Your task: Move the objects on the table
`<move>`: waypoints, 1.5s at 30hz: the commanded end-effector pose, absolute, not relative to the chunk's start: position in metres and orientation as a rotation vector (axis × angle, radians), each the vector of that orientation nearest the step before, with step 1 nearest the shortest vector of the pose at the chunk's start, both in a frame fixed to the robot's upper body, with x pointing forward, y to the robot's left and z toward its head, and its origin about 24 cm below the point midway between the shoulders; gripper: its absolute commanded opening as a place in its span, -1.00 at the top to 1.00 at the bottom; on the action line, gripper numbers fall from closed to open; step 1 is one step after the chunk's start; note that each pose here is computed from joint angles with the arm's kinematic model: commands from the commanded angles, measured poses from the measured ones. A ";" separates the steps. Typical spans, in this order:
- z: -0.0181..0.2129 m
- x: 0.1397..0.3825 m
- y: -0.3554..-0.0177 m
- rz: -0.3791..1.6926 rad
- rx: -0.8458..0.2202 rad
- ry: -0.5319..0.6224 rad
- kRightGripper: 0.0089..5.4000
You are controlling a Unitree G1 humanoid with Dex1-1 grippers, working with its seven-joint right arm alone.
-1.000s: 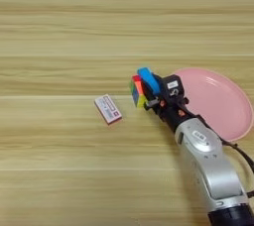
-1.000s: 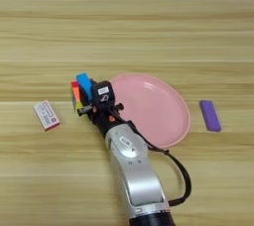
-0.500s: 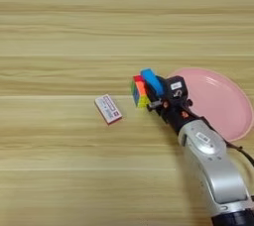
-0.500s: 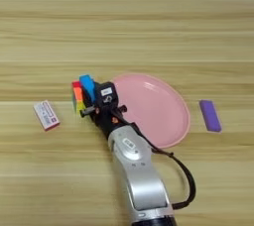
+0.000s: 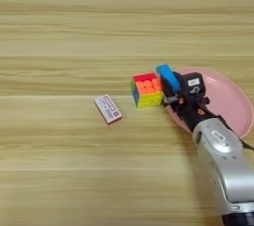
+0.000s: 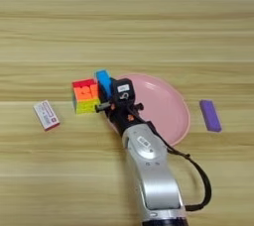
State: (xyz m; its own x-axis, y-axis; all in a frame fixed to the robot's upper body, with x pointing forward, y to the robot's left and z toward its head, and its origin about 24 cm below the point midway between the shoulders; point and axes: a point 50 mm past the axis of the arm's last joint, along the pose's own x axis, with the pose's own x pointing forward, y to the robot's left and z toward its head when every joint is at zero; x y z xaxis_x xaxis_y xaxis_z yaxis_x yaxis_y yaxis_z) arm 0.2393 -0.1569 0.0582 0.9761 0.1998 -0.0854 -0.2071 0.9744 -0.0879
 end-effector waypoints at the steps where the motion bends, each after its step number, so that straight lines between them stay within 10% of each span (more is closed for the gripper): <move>1: 0.081 0.245 -0.170 0.161 -0.116 -0.024 0.48; 45: 0.050 0.240 -0.248 -0.078 -0.214 0.187 0.48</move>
